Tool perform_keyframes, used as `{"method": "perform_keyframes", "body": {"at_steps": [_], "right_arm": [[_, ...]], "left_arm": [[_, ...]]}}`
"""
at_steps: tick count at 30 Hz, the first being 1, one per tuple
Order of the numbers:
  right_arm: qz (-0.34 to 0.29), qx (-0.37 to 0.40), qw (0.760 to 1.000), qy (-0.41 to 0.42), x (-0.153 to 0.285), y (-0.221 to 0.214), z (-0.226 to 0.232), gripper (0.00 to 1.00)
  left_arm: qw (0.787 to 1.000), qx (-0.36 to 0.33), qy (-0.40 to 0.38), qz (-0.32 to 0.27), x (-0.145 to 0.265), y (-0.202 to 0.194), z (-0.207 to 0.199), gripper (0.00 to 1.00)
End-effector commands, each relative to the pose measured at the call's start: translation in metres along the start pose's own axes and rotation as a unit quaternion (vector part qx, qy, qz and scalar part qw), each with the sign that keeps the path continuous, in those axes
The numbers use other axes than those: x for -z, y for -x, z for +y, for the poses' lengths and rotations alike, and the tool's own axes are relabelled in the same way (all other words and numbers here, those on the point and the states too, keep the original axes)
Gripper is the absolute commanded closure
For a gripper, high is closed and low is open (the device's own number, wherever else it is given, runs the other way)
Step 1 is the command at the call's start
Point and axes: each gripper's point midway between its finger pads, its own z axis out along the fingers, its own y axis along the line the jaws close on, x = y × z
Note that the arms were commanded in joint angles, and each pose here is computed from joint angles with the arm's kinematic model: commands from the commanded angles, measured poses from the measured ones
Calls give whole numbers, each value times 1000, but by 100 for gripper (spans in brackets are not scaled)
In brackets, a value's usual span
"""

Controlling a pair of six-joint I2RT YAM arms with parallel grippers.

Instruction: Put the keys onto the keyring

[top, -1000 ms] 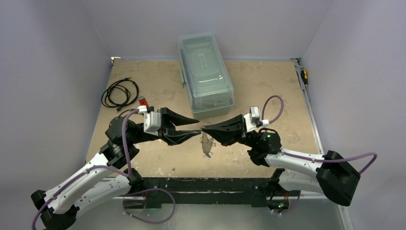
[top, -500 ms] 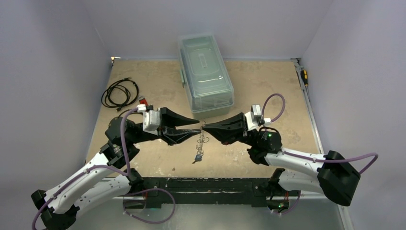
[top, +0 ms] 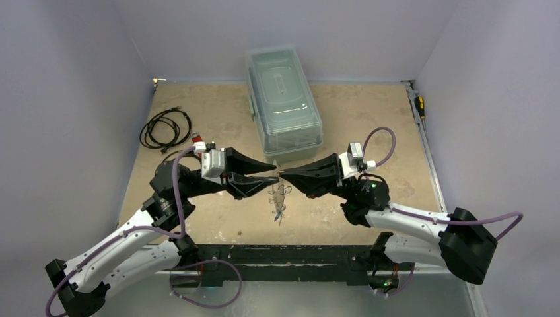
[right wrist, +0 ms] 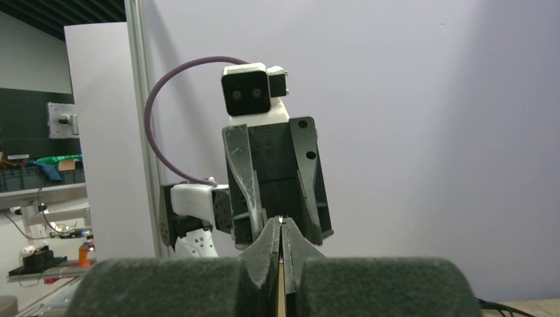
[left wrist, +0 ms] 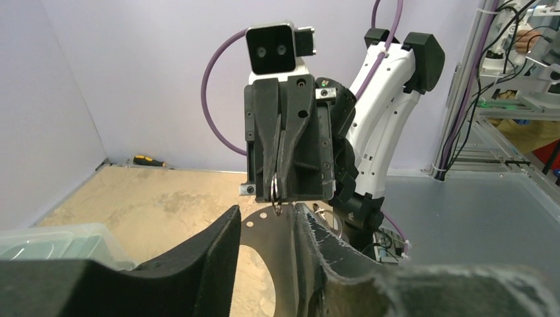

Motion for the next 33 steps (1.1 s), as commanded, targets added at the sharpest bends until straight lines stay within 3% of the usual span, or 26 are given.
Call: {"method": "perform_keyframes", "body": {"at_steps": [1, 9, 22, 30, 33], "right_arm": [[-151, 76, 981, 95, -8, 84, 49, 100], [-145, 71, 982, 96, -9, 81, 48, 100], [-129, 58, 985, 101, -11, 70, 45, 100], [-114, 44, 986, 112, -13, 62, 45, 100], [-107, 37, 987, 112, -13, 57, 44, 100]], "left_arm": [[1000, 6, 0, -19, -3, 6, 0, 70], [1000, 7, -7, -25, -6, 5, 0, 78], [1000, 7, -1, -31, -9, 5, 4, 83], [999, 3, 15, -33, -10, 4, 11, 100], [999, -3, 31, -34, -8, 5, 16, 100]]}}
